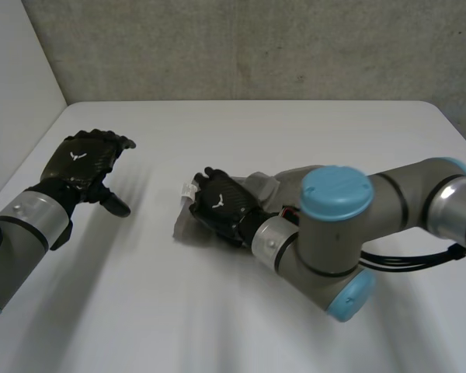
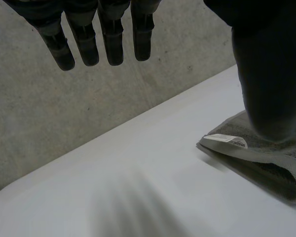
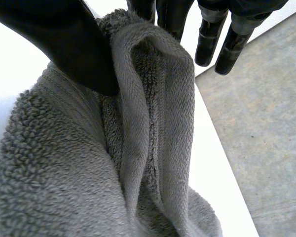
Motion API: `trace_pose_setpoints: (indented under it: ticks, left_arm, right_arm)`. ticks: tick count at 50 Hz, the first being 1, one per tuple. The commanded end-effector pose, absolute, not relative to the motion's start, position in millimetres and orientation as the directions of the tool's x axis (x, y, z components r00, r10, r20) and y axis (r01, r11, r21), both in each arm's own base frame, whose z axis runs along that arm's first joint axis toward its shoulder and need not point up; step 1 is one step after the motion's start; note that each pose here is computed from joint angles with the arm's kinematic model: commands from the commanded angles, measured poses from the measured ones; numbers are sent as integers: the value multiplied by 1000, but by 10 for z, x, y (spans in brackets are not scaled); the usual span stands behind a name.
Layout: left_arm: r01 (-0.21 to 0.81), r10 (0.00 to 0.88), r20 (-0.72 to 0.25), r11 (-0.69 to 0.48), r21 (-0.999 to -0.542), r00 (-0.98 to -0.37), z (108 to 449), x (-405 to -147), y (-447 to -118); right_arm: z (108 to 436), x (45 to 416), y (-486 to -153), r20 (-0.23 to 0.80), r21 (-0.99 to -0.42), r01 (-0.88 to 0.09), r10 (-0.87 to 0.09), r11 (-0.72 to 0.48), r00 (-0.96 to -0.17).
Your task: Fold the towel.
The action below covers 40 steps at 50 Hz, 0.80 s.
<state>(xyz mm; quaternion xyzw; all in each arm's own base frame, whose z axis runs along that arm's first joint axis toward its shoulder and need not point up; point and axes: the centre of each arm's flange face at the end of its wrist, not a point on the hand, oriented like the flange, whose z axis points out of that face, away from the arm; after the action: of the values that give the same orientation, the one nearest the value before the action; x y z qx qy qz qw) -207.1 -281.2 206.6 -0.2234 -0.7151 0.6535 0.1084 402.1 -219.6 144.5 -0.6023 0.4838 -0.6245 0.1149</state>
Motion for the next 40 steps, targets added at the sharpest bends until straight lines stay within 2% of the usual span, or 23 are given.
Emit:
trace_pose_setpoints:
  ticks: [1,10,12,14,15,17,20,22,24,28,30,31,33,36,40]
  left_arm:
    - [175,461,-142,28,-984,-876,2083,-2085,-2839]
    - [140,466,-126,-3,-990,-876,2187,-2221,-2835]
    - [125,469,-111,-1,-992,-876,2202,-2260,-2821]
    - [100,479,-85,6,-995,-873,2214,-2325,-2797]
    - [100,479,-85,6,-995,-873,2214,-2326,-2797]
    - [94,488,-80,4,-996,-869,2226,-2365,-2777]
    - [87,516,-76,-3,-996,-854,2240,-2473,-2725]
    - [78,544,-69,-6,-997,-837,2242,-2611,-2660]
    - [70,554,-60,-3,-998,-830,2240,-2674,-2631]
    - [58,574,-43,7,-998,-818,2220,-2795,-2587]
    - [48,603,-21,28,-998,-798,2169,-2926,-2534]
    - [48,603,-21,28,-998,-798,2168,-2927,-2534]
    - [45,617,-13,36,-998,-787,2141,-2995,-2503]
    - [48,640,-5,50,-998,-769,2071,-3118,-2455]
    - [72,644,-6,76,-994,-765,1882,-3256,-2463]
  right_arm:
    - [1425,4133,-2223,655,-735,-451,-703,-507,-277]
    - [1445,4331,-2260,658,-742,-416,-691,-525,-301]
    - [1438,4348,-2234,633,-763,-403,-710,-505,-308]
    - [1477,4351,-2186,557,-820,-367,-758,-438,-339]
    - [1477,4351,-2185,556,-821,-367,-758,-438,-340]
    - [1639,4306,-2175,455,-884,-306,-802,-354,-387]
    - [1760,4261,-2159,400,-912,-271,-817,-308,-415]
    - [1990,4139,-2126,303,-950,-218,-836,-226,-457]
    - [2096,4051,-2127,273,-959,-208,-837,-195,-474]
    - [2258,3826,-2155,250,-962,-229,-823,-151,-510]
    - [2327,3542,-2230,241,-957,-274,-795,-98,-557]
    - [2327,3541,-2230,240,-957,-274,-795,-97,-557]
    - [2261,3243,-2333,216,-948,-318,-762,-14,-611]
    - [2198,3117,-2360,203,-942,-334,-748,26,-632]
    - [1937,2824,-2390,187,-920,-376,-716,113,-673]
